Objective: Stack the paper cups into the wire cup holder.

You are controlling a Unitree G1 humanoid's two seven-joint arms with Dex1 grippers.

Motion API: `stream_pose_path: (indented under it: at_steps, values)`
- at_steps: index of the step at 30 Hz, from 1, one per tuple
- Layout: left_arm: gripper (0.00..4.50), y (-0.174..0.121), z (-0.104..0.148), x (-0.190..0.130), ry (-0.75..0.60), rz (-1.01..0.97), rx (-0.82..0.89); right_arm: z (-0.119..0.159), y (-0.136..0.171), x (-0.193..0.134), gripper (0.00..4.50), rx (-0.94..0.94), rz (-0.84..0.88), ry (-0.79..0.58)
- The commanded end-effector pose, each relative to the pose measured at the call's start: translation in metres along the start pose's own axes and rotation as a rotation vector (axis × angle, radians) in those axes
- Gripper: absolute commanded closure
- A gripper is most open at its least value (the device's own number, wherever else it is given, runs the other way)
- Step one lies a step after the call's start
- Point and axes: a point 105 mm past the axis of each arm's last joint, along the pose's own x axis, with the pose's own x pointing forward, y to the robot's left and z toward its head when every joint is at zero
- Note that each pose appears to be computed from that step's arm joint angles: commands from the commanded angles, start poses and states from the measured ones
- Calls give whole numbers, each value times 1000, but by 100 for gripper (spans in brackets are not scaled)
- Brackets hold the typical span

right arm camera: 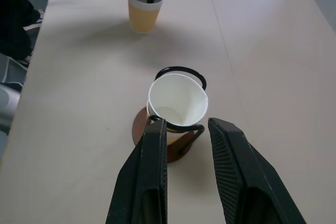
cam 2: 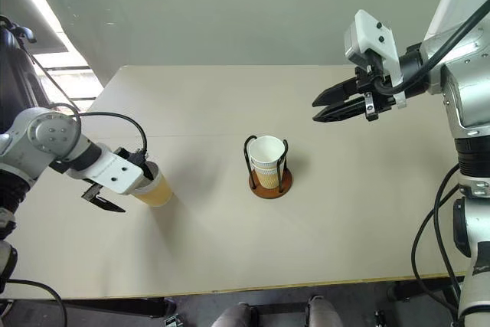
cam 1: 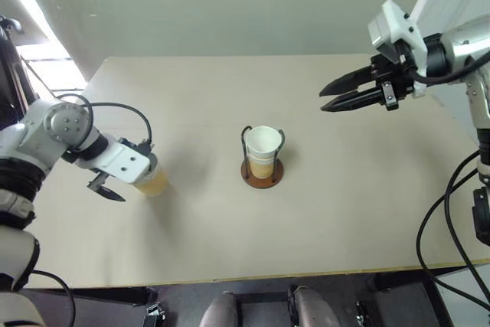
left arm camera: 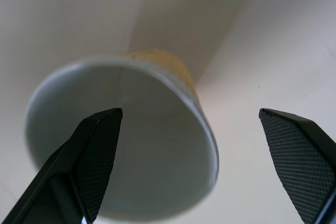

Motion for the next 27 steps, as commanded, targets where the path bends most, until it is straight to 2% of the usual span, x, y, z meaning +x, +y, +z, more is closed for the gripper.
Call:
stream_pose_path:
  at_steps: [1, 12, 20, 24, 27]
  values:
    - [63, 0, 0, -8, -9, 17, -1, 16, 4, -7, 328, -52, 0, -72]
    - [442, 3, 4, -5, -46, 26, -9, 30, 9, -5, 328, -97, 43, -204]
    - [447, 22, 3, -15, -52, 85, -21, 24, 9, -6, 328, -81, 34, -179]
    - [447, 43, 5, -22, -42, 137, -10, 21, 8, -8, 328, -76, 23, -163]
    - [447, 69, 17, -31, -43, 198, 26, 20, 7, -11, 328, -75, 14, -149]
